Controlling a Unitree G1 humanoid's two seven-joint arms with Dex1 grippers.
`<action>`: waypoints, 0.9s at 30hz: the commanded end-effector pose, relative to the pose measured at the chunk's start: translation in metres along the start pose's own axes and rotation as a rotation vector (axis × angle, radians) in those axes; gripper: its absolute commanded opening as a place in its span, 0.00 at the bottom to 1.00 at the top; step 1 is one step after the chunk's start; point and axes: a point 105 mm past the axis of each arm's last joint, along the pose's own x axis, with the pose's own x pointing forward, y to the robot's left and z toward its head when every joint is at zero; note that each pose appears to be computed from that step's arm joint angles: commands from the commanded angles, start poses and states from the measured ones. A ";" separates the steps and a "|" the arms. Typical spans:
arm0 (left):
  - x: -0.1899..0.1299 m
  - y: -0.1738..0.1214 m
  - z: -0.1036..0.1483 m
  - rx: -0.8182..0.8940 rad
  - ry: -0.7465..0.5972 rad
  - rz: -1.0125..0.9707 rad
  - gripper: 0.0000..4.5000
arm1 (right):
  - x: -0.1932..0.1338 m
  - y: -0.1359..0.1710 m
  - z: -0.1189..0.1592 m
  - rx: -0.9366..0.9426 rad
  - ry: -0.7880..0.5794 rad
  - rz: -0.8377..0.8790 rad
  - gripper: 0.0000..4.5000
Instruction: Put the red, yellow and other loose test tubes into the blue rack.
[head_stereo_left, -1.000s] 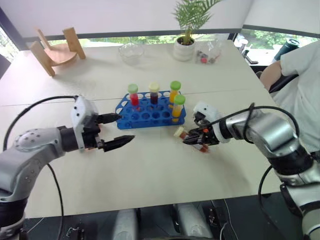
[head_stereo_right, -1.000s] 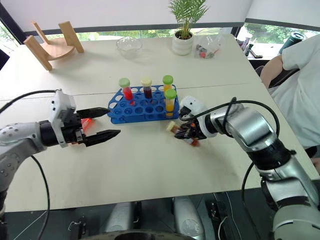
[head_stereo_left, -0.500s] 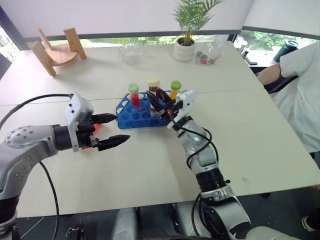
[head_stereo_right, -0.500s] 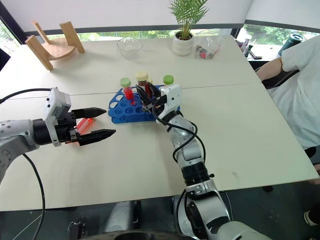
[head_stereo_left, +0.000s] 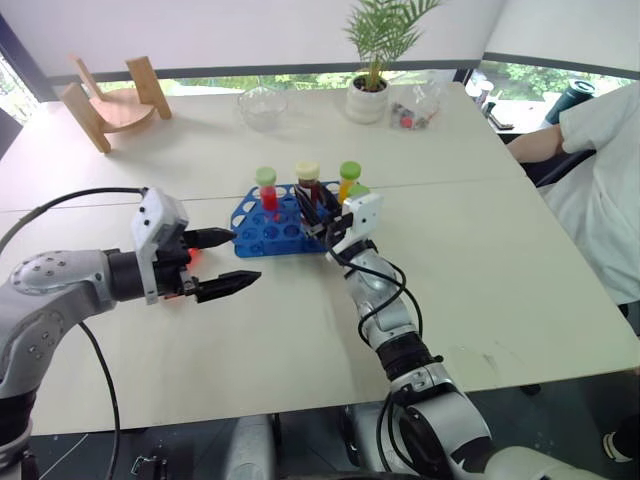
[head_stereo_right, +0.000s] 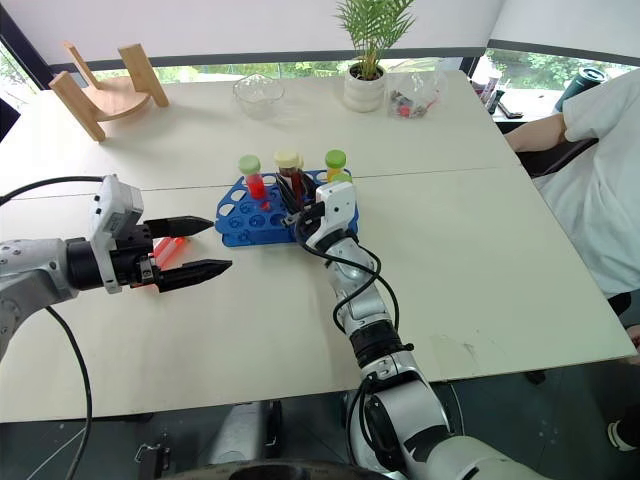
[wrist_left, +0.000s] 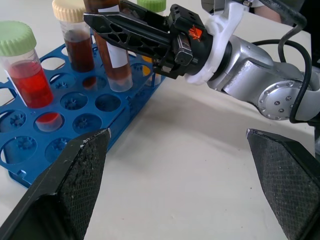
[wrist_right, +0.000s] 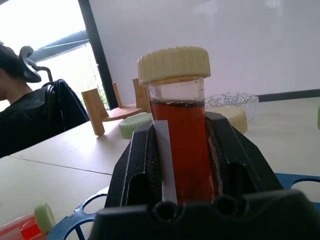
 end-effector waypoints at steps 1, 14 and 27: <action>-0.004 -0.002 0.012 0.052 -0.027 0.008 1.00 | 0.000 0.005 0.002 -0.004 -0.017 0.008 0.19; 0.000 -0.001 0.012 0.056 -0.036 0.005 1.00 | -0.012 0.002 -0.005 -0.021 0.016 -0.002 0.19; -0.010 0.036 -0.003 0.101 0.089 0.251 1.00 | -0.043 -0.001 0.004 -0.077 0.168 0.169 0.99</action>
